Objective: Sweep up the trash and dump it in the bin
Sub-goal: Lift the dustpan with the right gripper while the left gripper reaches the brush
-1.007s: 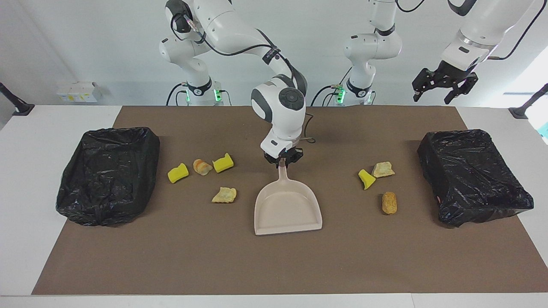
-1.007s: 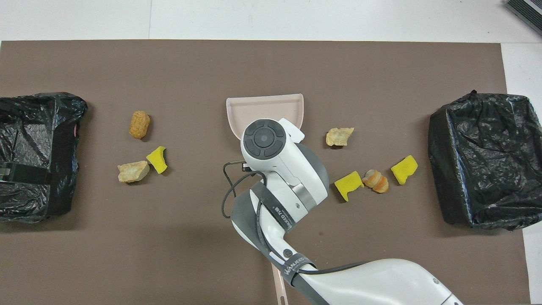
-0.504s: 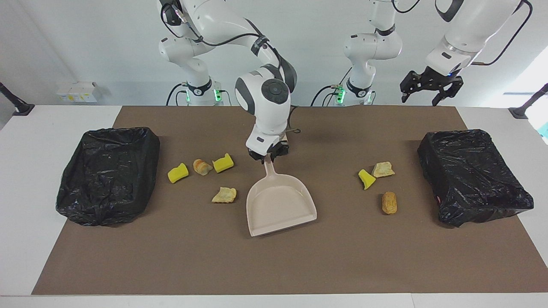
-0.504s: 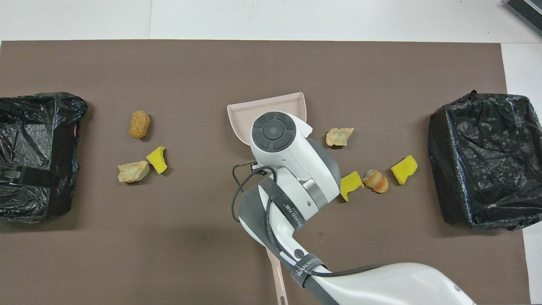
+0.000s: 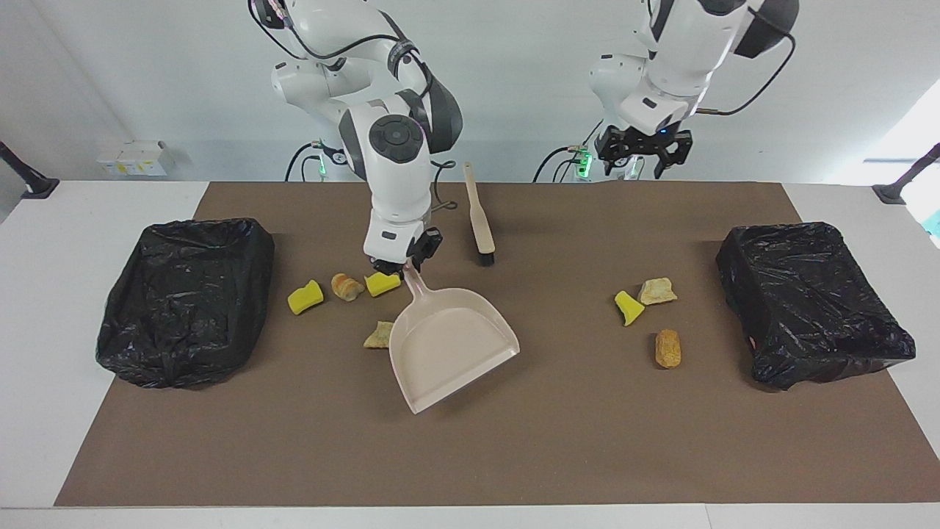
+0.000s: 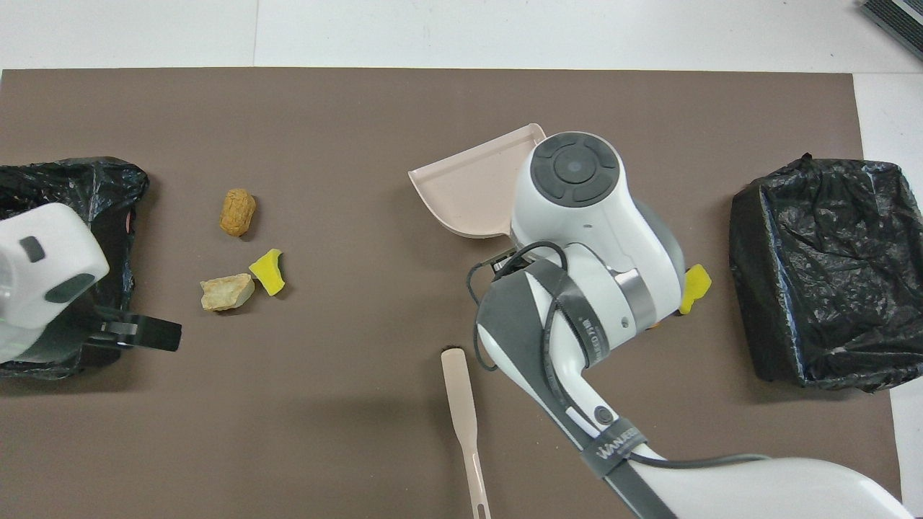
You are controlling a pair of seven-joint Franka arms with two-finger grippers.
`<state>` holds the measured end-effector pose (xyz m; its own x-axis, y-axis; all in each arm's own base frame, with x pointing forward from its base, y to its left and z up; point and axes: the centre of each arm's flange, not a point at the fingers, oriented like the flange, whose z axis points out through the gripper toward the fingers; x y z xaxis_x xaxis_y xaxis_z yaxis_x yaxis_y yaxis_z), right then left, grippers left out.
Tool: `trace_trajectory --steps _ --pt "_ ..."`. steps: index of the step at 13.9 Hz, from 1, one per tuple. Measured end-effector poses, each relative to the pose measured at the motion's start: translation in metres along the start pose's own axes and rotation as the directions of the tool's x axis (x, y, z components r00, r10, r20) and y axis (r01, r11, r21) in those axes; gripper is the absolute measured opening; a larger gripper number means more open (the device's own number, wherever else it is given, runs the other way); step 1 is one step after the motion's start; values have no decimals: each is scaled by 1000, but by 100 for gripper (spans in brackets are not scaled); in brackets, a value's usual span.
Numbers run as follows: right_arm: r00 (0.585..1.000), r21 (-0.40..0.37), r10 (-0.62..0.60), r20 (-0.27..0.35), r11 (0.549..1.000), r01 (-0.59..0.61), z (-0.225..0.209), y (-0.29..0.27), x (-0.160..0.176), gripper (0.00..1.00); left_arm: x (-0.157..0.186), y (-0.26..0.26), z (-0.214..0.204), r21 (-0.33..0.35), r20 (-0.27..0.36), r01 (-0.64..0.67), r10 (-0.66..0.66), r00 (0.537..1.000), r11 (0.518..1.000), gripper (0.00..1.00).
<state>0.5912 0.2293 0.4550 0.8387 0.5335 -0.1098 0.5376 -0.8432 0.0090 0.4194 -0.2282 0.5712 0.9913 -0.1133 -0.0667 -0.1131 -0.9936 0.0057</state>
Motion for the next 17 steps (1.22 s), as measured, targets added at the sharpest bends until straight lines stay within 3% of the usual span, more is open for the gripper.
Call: trace_trajectory --steps 4,9,13,17 --pt "988 28 -148 48 989 147 1 44 -20 32 -33 79 29 -6 -26 38 -38 999 999 100" --pt "932 82 -354 79 934 348 15 96 -46 32 -72 163 97 -46 -59 113 -115 992 993 100" --pt "839 98 -534 107 845 526 31 101 -66 32 -103 220 183 -5 -28 117 -117 993 993 100" --pt "746 11 -649 150 756 655 41 93 -74 32 -144 241 215 8 -25 91 -91 996 996 100"
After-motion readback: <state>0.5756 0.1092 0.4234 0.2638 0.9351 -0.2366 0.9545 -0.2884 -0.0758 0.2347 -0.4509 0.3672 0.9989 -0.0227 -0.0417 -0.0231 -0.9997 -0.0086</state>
